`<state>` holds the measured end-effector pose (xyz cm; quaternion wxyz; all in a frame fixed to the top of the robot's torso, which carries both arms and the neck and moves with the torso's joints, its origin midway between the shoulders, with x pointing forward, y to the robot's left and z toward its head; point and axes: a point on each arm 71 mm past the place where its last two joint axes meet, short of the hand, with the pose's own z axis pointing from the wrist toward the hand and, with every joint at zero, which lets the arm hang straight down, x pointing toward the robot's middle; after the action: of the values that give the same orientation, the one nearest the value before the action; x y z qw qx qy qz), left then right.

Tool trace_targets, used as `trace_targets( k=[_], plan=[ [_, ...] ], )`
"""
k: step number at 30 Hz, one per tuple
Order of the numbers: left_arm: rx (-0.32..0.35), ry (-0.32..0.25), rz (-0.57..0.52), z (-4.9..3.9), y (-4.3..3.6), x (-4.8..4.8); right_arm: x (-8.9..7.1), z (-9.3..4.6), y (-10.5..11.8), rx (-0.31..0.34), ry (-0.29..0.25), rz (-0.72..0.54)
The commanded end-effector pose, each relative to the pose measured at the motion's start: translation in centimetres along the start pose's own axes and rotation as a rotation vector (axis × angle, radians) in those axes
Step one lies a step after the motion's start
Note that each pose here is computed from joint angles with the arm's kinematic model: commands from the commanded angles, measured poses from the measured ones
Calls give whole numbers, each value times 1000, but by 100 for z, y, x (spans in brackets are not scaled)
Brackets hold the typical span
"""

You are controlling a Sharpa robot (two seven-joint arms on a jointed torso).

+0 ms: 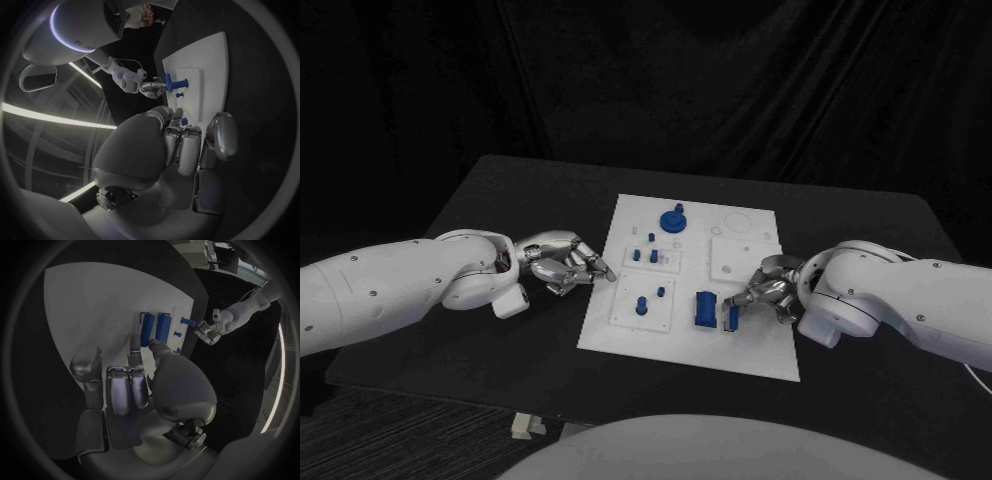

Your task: Assemble the parts on the task board

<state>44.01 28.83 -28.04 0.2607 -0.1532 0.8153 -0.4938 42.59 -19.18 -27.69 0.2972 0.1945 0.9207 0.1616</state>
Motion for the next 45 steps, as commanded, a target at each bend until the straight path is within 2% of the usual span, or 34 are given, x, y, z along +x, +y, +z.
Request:
trace_targets(
  k=[1,45],
  plan=[
    [11,13,-12,6,-5,18,2,10,-12,9,-16,1],
    [4,22,-16,6,7,23,34,30,-11,11,0,-9]
  ],
)
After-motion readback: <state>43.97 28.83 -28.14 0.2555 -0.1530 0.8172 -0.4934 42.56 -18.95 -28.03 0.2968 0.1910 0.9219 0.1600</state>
